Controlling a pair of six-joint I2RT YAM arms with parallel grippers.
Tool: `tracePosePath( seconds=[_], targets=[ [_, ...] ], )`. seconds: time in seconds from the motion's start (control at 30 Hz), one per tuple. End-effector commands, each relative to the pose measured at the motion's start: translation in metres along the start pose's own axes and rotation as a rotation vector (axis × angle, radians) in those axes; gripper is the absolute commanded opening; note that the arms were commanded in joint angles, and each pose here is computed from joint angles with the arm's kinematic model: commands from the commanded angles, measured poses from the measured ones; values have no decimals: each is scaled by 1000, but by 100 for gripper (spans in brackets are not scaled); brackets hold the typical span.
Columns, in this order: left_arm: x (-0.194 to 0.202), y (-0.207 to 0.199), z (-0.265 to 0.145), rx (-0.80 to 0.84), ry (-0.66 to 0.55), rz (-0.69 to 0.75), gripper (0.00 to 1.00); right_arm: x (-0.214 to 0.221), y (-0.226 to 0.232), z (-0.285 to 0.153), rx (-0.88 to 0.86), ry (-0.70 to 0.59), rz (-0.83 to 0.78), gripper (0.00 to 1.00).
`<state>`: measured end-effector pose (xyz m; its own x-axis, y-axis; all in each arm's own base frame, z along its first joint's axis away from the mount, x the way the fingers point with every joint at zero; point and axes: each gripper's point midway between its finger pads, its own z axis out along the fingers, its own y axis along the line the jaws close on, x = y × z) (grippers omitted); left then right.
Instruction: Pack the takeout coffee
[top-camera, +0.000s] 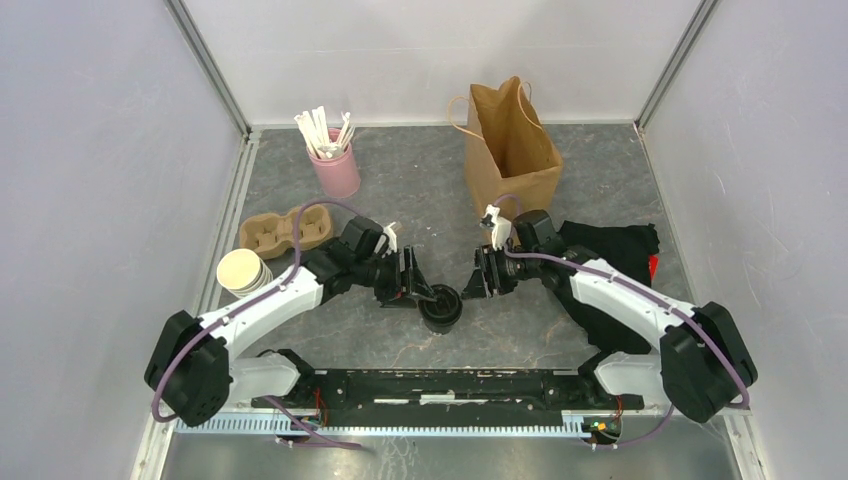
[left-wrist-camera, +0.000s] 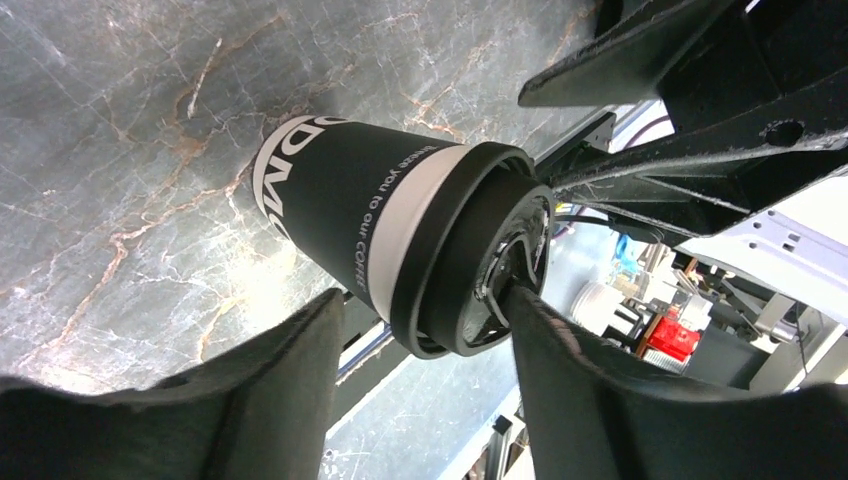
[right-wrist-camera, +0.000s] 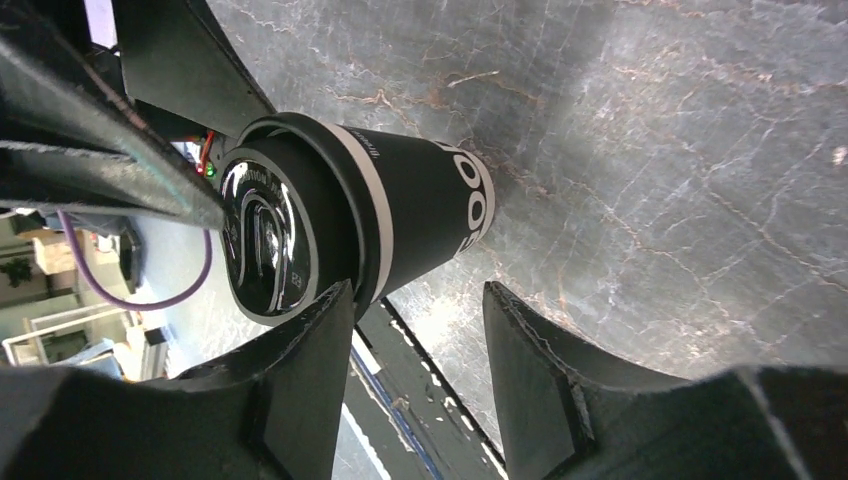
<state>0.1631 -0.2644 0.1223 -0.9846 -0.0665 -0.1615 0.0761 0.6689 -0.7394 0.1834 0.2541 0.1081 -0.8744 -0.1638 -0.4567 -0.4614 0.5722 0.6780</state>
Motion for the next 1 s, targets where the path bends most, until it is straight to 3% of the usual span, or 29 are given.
tracePosePath(
  seconds=[0.0, 0.13, 0.27, 0.5, 0.97],
  targets=[
    [-4, -15, -13, 32, -35, 18, 74, -15, 0, -9, 48, -8, -77, 59],
    [-17, -15, -28, 38, -90, 5, 79, -8, 12, -18, 4, 3, -92, 69],
    [-23, -4, -30, 16, -101, -6, 75, 13, 17, -20, -56, 40, -62, 72],
    [-22, 7, -19, -6, -50, 13, 55, 31, 28, -9, -208, 41, 52, 66],
    [-14, 16, -12, -15, -18, 1, 49, 25, 29, 3, -241, 8, 123, 60]
  ],
)
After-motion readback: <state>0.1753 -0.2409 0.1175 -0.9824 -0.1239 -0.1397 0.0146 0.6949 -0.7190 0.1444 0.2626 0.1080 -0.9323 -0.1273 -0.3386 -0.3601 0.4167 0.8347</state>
